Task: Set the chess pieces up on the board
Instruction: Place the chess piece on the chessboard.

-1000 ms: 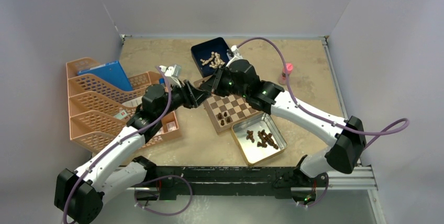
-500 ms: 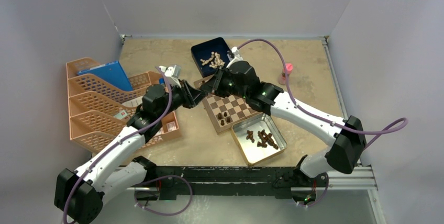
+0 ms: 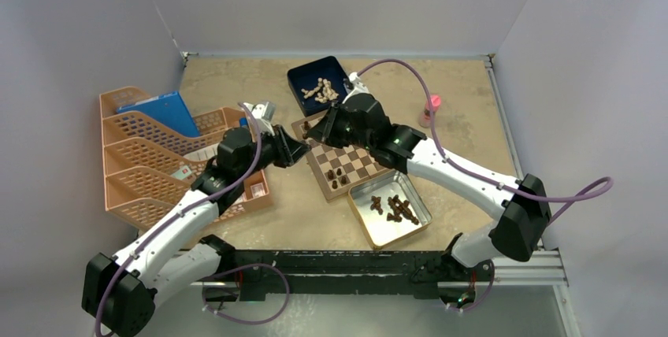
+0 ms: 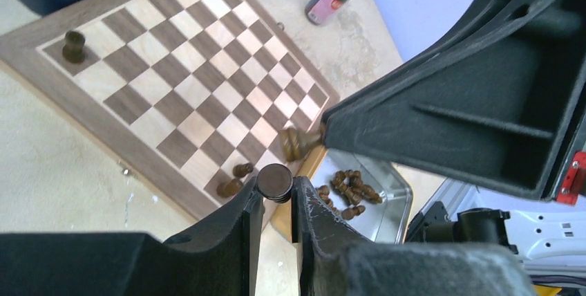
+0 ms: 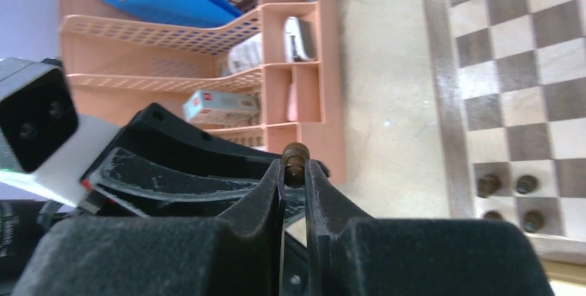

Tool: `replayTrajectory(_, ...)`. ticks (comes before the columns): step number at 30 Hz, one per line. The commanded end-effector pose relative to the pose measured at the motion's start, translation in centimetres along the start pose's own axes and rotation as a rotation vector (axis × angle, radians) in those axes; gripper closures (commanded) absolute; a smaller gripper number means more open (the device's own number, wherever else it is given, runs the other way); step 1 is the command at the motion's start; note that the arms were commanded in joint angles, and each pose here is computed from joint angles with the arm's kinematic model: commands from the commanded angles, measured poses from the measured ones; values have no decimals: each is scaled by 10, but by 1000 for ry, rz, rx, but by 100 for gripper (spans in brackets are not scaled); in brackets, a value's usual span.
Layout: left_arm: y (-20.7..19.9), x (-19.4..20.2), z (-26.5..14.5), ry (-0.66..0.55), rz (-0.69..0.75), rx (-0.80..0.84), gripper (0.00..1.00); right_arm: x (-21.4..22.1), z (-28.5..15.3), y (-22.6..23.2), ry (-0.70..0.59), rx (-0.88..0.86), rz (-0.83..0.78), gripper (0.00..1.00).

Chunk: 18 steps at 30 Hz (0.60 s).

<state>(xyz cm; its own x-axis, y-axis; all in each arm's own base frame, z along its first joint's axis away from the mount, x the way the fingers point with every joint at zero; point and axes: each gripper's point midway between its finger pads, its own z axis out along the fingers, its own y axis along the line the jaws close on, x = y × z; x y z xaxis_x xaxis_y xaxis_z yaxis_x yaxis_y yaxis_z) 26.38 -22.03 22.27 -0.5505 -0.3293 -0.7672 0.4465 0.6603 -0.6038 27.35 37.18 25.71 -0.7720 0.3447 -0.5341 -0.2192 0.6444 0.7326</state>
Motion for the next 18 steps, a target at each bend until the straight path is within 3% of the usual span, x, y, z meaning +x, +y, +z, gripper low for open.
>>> replayTrajectory(1,6,10,-9,34,23,-21,96,-26,-11,-14,-78,91,-88,87)
replayTrajectory(10,10,20,-29,134,36,-90,97,-13,1,-77,-20,348,-215,87)
replayTrajectory(18,-11,4,-69,69,126,-48,96,-1,19,-123,60,539,-300,87)
